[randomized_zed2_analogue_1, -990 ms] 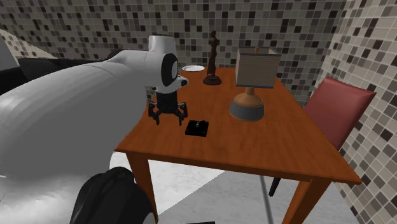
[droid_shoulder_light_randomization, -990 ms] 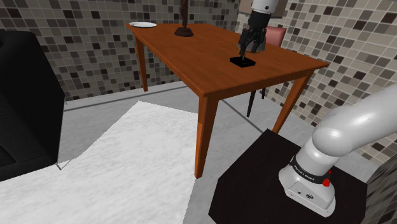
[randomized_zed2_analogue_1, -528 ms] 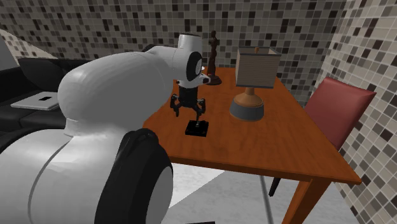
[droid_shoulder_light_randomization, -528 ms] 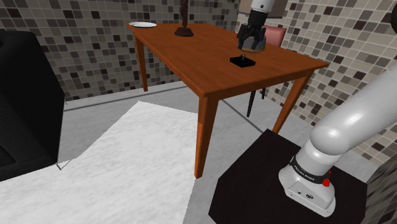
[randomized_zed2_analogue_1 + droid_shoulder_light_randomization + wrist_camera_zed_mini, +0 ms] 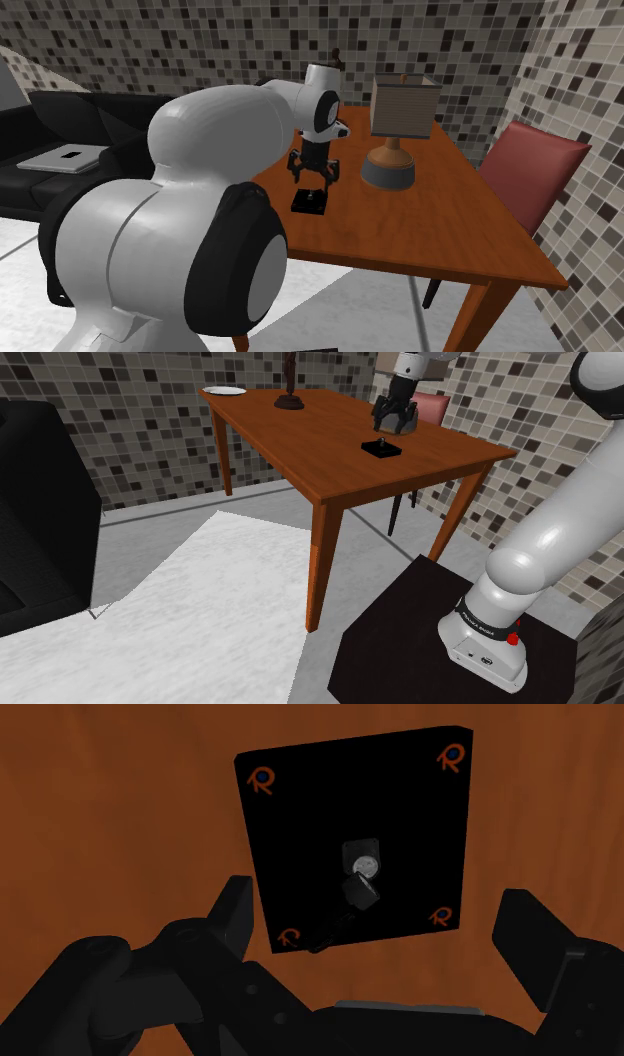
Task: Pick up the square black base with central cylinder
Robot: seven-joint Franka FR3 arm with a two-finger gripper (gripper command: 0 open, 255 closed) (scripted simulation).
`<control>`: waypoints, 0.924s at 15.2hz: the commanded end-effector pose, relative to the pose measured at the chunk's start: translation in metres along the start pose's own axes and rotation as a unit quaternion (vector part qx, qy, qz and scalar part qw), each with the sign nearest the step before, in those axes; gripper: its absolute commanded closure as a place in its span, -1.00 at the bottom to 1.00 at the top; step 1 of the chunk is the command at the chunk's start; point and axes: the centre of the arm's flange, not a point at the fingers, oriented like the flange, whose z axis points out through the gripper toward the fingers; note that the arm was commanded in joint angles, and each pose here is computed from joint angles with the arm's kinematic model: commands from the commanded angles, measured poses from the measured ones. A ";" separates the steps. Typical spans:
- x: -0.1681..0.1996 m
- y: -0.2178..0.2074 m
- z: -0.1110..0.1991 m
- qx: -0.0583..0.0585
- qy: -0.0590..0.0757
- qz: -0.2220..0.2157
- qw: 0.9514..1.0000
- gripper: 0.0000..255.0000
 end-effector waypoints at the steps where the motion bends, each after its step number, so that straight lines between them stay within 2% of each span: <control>1: -0.001 0.002 0.011 0.000 0.000 0.001 1.000 -1.00; 3: -0.001 0.003 0.024 0.000 0.000 0.001 1.000 -1.00; 5: -0.001 0.003 0.024 0.000 0.000 0.001 1.000 -1.00; 6: -0.001 0.003 0.024 0.000 0.000 0.001 1.000 1.00; 14: -0.001 0.003 0.024 0.000 0.000 0.001 1.000 1.00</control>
